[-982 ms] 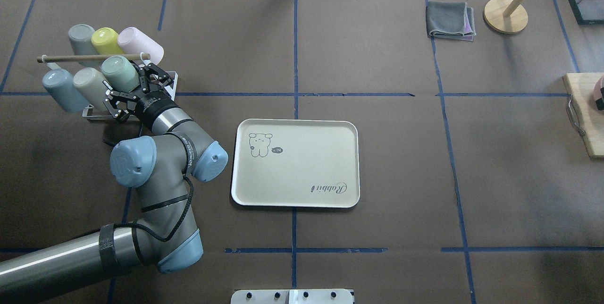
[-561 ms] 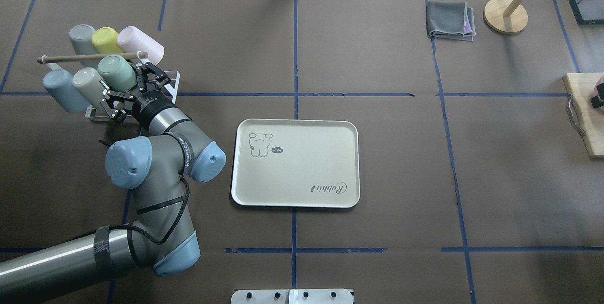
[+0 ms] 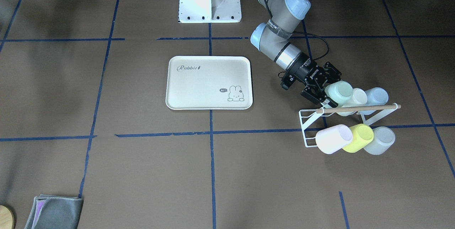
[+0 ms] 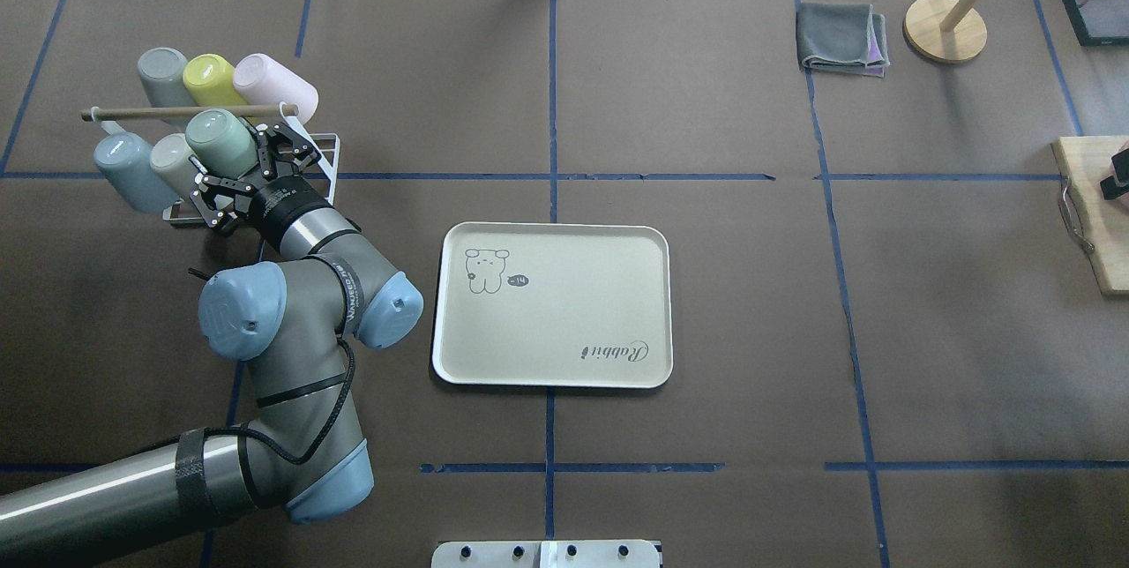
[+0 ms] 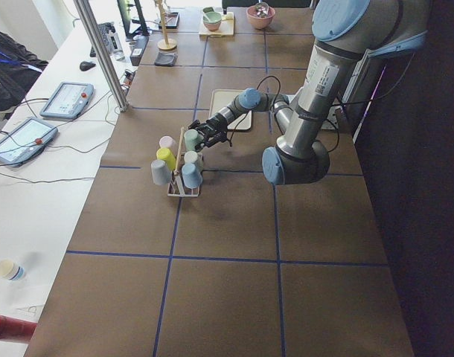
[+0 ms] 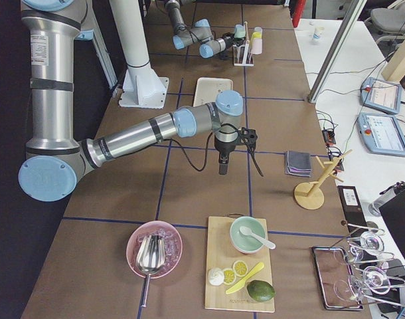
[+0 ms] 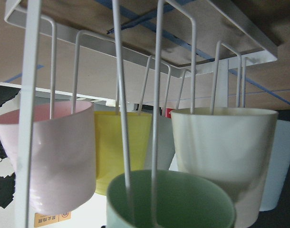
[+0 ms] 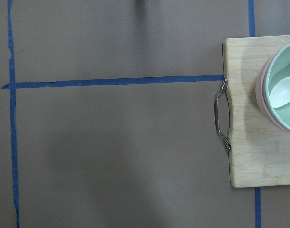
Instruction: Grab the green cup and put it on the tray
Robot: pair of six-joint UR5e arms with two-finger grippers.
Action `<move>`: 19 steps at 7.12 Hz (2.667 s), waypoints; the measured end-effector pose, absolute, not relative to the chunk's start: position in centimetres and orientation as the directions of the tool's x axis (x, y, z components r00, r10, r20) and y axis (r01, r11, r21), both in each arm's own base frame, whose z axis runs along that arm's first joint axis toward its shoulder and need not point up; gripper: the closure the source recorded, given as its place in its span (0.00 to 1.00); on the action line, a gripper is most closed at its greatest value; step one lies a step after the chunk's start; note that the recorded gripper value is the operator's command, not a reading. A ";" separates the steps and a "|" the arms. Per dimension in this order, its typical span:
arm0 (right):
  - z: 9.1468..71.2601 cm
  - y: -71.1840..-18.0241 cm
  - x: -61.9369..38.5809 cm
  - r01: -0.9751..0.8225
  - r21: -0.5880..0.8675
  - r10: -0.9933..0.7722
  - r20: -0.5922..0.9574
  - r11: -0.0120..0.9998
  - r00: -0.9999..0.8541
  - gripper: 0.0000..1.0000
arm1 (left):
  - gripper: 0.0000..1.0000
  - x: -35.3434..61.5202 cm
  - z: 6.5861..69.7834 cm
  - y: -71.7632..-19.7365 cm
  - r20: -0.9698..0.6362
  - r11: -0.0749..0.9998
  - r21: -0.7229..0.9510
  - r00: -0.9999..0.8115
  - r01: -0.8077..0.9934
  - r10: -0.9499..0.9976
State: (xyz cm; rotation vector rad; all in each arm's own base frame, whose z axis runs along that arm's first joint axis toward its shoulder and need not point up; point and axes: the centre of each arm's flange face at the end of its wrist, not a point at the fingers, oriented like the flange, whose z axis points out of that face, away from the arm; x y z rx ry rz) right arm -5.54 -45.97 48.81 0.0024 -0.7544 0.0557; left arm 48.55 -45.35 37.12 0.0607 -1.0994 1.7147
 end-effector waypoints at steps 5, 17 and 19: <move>48.9 -46.0 -5.5 -0.052 -0.019 0.051 0.683 0.998 0.728 0.00 | 0.55 43.3 30.3 -44.1 0.577 0.004 -0.570 -0.397 -0.821 0.713; 49.2 -46.2 -4.4 -0.076 -0.022 0.070 0.680 0.997 0.730 0.00 | 0.64 43.8 18.1 -36.9 0.210 0.432 0.754 0.806 -0.494 0.554; 49.1 -46.2 -4.1 -0.083 -0.020 0.074 0.679 0.996 0.730 0.00 | 0.65 47.2 19.5 -36.3 0.001 0.441 0.853 0.846 -0.280 0.533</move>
